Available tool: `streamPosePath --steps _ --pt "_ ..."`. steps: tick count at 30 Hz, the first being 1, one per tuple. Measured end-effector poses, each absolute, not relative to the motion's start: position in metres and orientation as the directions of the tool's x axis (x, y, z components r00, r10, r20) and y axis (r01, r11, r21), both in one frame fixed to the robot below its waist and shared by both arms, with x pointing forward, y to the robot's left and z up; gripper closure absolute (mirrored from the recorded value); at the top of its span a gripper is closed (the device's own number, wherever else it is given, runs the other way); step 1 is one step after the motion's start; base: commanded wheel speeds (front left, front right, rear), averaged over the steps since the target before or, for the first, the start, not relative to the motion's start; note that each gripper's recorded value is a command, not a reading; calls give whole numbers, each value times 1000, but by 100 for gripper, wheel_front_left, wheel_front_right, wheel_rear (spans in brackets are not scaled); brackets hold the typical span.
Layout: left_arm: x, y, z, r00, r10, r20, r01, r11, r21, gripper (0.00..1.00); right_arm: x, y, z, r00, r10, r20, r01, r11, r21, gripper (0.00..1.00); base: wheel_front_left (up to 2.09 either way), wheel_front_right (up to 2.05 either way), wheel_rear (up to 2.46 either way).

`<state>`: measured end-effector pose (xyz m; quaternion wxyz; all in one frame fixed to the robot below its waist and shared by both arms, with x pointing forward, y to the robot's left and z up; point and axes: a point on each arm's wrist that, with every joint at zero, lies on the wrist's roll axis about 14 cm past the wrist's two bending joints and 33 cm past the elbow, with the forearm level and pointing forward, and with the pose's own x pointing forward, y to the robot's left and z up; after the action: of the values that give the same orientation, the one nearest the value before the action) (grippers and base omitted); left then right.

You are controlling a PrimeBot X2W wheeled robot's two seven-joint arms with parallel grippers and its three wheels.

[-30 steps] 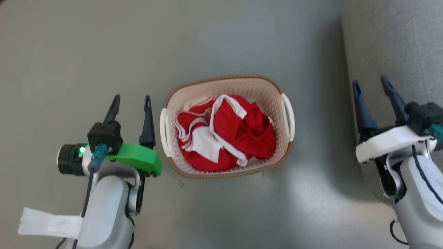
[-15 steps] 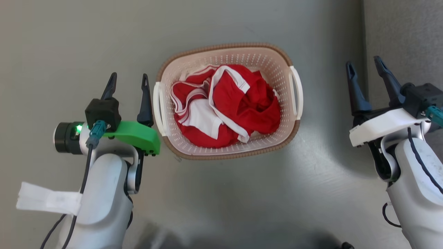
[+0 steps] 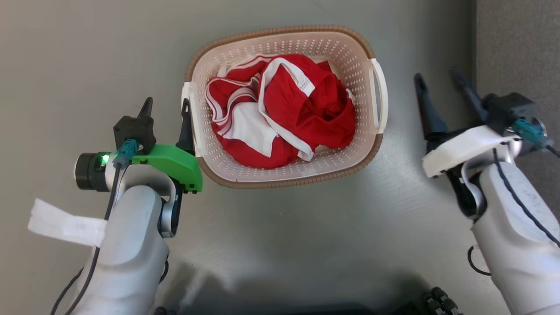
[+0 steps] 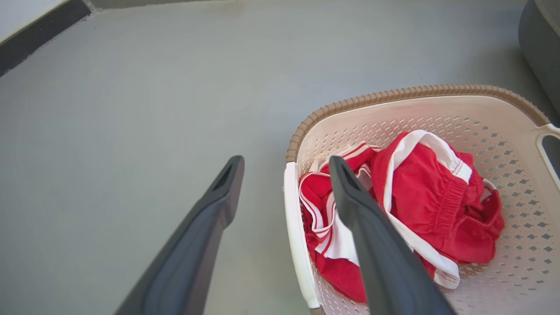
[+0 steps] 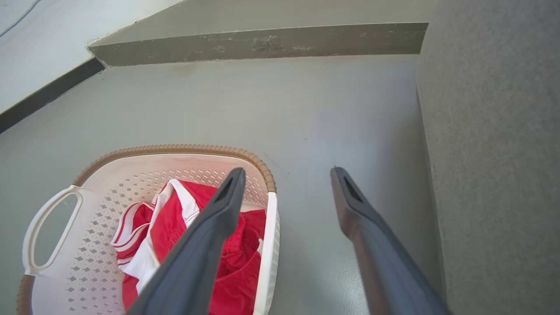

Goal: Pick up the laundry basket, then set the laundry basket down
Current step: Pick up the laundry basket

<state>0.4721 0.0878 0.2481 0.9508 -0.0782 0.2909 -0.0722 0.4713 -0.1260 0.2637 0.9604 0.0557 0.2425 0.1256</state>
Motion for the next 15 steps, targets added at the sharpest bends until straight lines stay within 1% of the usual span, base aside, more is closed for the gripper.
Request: streamPosePath --steps 5,10,15 --pt "470 77 227 772 -227 -593 107 967 -231 0 466 -121 242 817 282 -502 -220 959 181 0 0 0 0" --pt "468 70 210 731 -254 -633 117 961 -251 0 467 -109 232 797 308 -519 -233 950 206 0 0 0 0" --pt "473 66 199 709 -268 -652 120 957 -263 0 467 -102 220 773 327 -543 -252 945 210 0 0 0 0"
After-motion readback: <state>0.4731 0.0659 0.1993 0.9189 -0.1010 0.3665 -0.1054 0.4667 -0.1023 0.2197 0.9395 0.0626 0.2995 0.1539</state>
